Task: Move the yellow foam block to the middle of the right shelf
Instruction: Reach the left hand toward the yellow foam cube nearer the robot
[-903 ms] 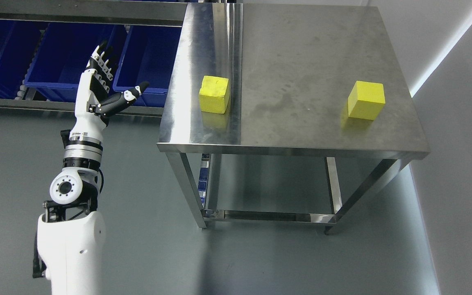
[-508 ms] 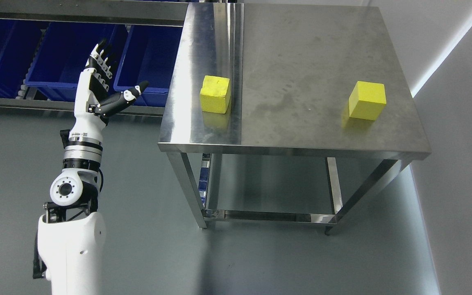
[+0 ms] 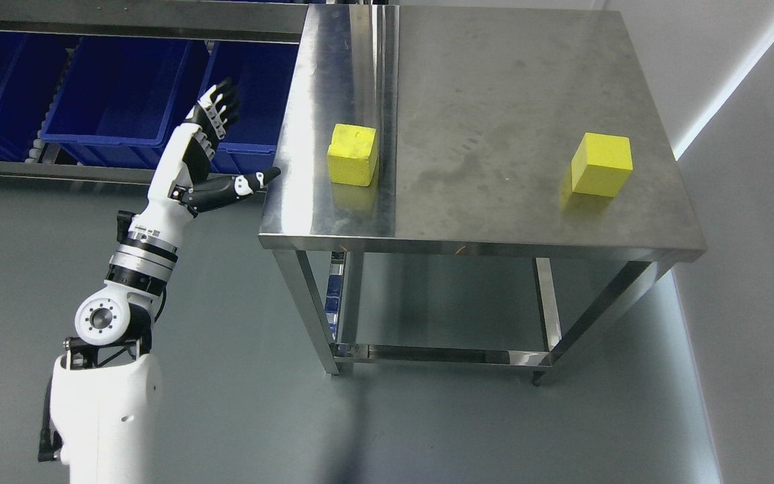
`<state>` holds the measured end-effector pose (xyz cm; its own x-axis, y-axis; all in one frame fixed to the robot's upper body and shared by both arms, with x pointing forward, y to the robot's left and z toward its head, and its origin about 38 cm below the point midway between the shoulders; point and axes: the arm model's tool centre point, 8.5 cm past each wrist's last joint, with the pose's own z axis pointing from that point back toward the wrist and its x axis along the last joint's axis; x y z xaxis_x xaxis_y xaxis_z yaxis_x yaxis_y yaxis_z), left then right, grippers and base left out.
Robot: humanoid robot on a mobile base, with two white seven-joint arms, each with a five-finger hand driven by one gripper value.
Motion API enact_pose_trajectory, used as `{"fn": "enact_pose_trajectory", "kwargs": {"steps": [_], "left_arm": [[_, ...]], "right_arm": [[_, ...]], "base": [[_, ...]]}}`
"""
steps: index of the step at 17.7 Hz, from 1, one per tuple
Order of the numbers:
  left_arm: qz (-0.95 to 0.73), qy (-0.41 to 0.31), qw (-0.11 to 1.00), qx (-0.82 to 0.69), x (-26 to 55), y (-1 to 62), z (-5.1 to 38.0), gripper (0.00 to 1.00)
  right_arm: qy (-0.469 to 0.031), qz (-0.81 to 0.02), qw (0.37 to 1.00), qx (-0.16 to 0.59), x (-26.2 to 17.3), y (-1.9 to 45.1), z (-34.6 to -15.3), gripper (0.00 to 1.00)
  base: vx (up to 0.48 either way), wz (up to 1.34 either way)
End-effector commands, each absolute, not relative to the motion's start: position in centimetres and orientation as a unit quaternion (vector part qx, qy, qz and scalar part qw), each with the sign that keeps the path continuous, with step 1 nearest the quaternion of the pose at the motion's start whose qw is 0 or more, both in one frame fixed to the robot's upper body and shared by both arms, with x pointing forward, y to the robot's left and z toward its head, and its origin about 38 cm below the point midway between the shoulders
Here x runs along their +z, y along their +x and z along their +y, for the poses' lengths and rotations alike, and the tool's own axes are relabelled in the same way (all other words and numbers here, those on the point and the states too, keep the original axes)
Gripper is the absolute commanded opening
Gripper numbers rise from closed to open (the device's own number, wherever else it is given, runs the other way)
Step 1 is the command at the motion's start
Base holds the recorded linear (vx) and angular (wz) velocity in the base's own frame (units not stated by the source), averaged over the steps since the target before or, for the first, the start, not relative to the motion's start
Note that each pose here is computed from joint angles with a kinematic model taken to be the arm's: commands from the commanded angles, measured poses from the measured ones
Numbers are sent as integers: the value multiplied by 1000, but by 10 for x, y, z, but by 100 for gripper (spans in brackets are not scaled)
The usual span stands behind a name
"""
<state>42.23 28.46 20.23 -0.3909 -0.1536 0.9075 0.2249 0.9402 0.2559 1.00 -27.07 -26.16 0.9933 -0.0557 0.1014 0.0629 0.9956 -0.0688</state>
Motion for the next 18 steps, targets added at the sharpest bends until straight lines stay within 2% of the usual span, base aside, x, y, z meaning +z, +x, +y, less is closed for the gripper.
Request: {"fn": "enact_pose_trajectory", "kwargs": {"steps": [1,5,15,18], "left_arm": [[-762,10,599,-247,176,446,297,100],[-754,9,603,-263,180,465,288,100],[-710,-74,617,-331,158,495,216,100],[-702,-80,624,-333,157,505,211,100]], "right_arm": [[-45,-61,996,-41,-260,18,-283,100],[-45,-61,996,-41,-260,18,-283,100],[-45,-61,996,-41,-260,18,-283,100],[-46,-60,996,-41,-261,17,-283,100]], "base": [[0,0],[0,0],[0,0],[0,0]]}}
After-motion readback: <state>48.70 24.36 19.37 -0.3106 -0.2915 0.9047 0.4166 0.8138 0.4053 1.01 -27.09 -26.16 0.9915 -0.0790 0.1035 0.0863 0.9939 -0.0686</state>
